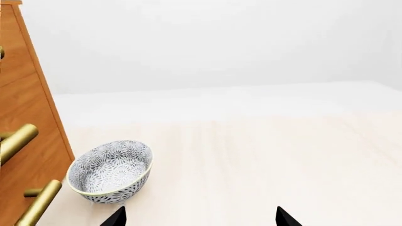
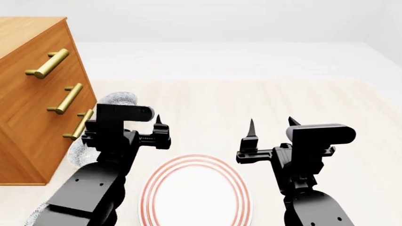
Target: Put the bowl in the middle on the plate.
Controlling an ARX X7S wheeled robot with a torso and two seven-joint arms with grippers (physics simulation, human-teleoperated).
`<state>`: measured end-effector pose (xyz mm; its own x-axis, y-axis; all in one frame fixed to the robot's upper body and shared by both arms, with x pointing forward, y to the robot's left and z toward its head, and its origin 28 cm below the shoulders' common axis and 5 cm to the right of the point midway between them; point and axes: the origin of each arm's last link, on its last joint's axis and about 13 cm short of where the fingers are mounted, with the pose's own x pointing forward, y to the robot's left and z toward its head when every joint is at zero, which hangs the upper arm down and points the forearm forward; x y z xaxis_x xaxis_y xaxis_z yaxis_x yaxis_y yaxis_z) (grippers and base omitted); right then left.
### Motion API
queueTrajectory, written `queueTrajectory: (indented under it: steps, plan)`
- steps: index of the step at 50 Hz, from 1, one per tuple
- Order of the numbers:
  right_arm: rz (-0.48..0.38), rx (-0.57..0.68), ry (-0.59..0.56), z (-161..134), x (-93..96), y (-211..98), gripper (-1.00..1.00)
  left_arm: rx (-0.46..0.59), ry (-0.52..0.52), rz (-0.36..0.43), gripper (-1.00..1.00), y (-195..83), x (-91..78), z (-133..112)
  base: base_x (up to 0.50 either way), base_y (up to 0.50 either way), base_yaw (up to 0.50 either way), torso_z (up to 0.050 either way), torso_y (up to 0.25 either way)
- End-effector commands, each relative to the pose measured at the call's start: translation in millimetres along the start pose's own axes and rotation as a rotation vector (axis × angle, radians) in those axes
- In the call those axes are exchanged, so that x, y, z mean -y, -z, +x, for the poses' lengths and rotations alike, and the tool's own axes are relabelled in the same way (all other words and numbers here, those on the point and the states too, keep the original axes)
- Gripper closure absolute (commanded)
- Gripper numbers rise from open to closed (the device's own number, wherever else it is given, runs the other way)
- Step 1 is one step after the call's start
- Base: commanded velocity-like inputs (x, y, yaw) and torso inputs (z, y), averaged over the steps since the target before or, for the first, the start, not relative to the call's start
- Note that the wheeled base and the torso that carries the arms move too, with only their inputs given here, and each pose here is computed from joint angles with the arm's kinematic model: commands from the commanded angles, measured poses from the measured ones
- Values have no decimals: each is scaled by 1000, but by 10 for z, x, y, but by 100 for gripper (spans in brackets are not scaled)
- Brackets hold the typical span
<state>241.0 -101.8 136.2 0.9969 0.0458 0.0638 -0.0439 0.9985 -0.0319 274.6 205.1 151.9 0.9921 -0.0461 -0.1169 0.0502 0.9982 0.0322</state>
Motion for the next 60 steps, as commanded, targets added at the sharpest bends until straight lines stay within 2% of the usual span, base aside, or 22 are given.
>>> queueTrajectory:
  steps: [1, 6, 9, 12, 19, 39, 60]
  plan:
    - [2, 7, 0, -3, 8, -31, -100, -244, 26, 27, -100, -549, -99, 187, 0, 0, 0, 0, 0]
    - [13, 3, -2, 7, 11, -7, -100, -337, 57, 60, -100, -682, -146, 306, 0, 0, 0, 0, 0]
    - [13, 3, -4, -5, 9, -13, -100, -380, 37, 138, -100, -734, -165, 364, 0, 0, 0, 0, 0]
    - [14, 9, -9, -20, 14, -28, -100, -430, 20, 162, -100, -753, -183, 419, 0, 0, 0, 0, 0]
    - [23, 9, -8, -22, 33, -10, -100, -490, 30, 139, -100, -740, -219, 475, 0, 0, 0, 0, 0]
    - [74, -17, -11, -23, 58, 87, -100, -624, -42, 121, -100, -606, -337, 620, 0, 0, 0, 0, 0]
    - [117, -34, -25, -15, 50, 162, -100, -721, -108, 80, -100, -286, -452, 872, 0, 0, 0, 0, 0]
